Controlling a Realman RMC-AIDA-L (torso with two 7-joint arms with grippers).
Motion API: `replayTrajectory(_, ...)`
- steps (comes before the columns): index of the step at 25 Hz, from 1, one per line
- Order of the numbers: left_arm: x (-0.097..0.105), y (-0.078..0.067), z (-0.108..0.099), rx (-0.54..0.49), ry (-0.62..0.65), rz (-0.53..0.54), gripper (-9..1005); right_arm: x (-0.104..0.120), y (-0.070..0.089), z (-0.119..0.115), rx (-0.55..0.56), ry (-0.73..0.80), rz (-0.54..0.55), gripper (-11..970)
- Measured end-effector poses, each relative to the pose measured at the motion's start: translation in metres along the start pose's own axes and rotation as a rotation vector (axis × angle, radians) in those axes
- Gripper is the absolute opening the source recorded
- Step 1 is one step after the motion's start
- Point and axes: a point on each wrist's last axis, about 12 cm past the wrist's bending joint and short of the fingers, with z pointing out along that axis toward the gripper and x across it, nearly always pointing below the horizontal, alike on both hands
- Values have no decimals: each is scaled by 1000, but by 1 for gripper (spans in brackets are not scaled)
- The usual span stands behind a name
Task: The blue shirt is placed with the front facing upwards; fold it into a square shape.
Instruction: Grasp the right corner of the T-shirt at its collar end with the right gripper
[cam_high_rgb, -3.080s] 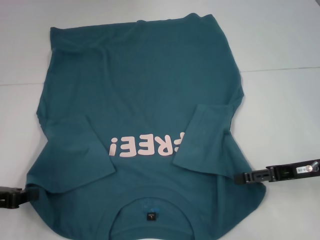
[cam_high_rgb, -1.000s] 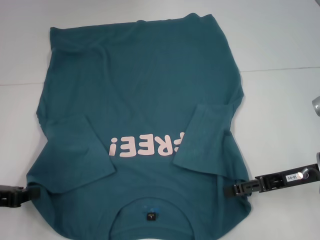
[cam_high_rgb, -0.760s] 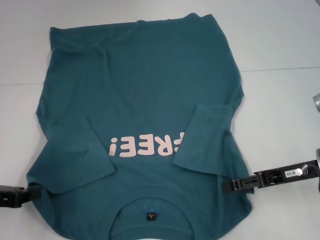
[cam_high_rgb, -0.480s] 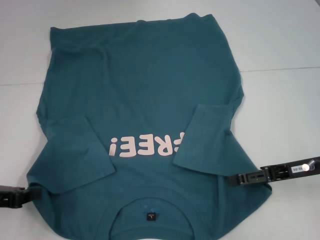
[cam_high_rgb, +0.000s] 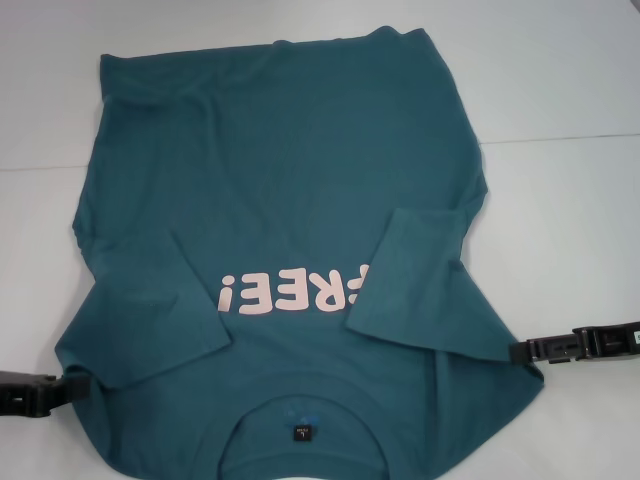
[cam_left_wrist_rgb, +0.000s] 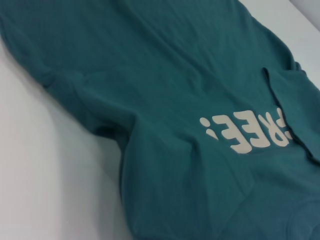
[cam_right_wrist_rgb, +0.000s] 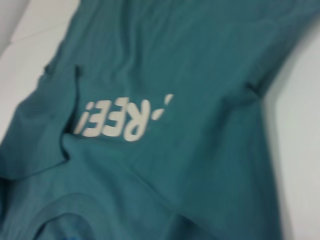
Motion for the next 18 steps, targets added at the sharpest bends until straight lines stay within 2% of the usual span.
replayTrajectory(7,-1,-1,1,5,-4,3,17,4,-3,3,33,14,10,915)
replayTrajectory(18,-4,-1,1,6,-5,10,18,2,1,9,29,32,8,914)
